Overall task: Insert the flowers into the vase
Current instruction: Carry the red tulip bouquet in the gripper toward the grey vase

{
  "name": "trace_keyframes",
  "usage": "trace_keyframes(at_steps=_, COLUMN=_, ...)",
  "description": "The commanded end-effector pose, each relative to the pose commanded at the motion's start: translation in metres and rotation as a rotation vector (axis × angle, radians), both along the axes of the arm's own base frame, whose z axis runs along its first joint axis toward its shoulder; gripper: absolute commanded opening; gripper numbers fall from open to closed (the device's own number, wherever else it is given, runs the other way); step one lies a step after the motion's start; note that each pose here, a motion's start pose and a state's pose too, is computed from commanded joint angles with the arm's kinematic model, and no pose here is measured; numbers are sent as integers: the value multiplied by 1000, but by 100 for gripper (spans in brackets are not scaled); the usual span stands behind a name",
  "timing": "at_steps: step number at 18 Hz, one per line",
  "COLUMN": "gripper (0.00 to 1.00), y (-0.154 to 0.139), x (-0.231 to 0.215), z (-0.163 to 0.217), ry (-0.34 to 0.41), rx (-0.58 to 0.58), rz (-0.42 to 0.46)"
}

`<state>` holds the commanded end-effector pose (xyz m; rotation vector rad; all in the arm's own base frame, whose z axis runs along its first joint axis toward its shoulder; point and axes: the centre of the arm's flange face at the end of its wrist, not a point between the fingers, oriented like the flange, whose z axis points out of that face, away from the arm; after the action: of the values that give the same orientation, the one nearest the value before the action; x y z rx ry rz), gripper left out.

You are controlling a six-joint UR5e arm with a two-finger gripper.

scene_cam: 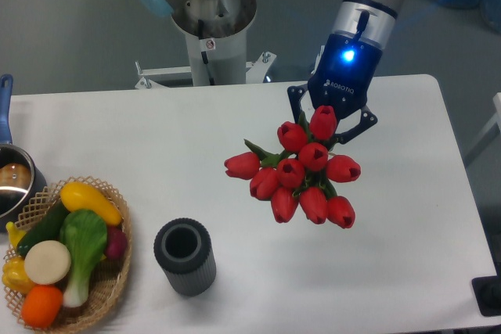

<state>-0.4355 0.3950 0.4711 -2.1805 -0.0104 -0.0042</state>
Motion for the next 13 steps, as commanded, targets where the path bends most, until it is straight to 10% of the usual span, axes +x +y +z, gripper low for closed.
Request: trace_keyframes(at_steps=13, gripper=16, y=2, x=1, z=5, ry=-22, rx=55, rz=-26)
